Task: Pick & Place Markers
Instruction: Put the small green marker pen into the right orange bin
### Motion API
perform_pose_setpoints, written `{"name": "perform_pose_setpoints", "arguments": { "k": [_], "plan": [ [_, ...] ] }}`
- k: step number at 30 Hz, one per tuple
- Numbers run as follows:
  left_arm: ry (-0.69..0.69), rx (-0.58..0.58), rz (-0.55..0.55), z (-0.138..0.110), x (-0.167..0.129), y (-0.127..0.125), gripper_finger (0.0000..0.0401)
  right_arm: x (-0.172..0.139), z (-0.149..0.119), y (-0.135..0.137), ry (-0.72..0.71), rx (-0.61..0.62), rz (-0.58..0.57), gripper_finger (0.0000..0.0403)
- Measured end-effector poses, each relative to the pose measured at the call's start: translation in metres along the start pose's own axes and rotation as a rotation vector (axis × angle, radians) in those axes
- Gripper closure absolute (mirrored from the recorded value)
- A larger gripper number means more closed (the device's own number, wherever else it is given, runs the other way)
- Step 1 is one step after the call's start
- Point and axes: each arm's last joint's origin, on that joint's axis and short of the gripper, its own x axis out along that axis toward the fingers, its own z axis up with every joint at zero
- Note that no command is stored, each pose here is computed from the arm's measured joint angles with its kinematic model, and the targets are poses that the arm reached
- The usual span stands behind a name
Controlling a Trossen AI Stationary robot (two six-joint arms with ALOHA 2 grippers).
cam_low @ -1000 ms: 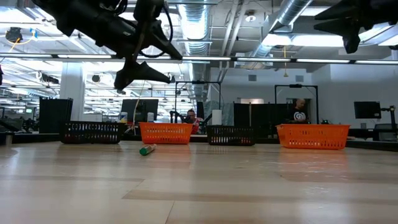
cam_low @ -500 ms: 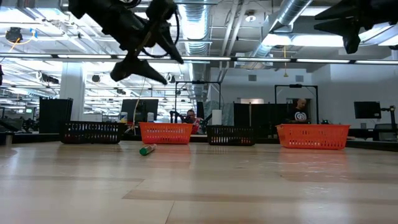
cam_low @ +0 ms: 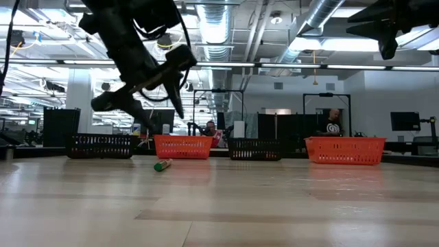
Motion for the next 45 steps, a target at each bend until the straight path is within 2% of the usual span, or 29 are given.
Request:
{"name": "perform_pose_setpoints", "arguments": {
  "k": [8, 16, 23, 32, 45],
  "plan": [
    [0.036, -0.087, 0.019, -0.006, 0.003, 0.001, 0.0147, 0.000, 0.000, 0.000, 0.002, -0.003, -0.001, 0.0304],
    [0.033, -0.119, 0.047, -0.015, 0.012, 0.000, 0.0147, 0.000, 0.000, 0.000, 0.000, -0.027, -0.007, 0.0304],
    [0.084, -0.127, 0.132, -0.017, 0.038, 0.002, 0.0147, 0.000, 0.000, 0.000, 0.000, -0.029, -0.007, 0.0304],
    [0.132, -0.133, 0.178, -0.018, 0.057, 0.004, 0.0147, 0.000, 0.000, 0.000, 0.000, -0.029, -0.007, 0.0304],
    [0.135, -0.132, 0.184, -0.018, 0.060, 0.005, 0.0147, 0.000, 0.000, 0.000, 0.000, -0.028, -0.006, 0.0304]
  ]
}}
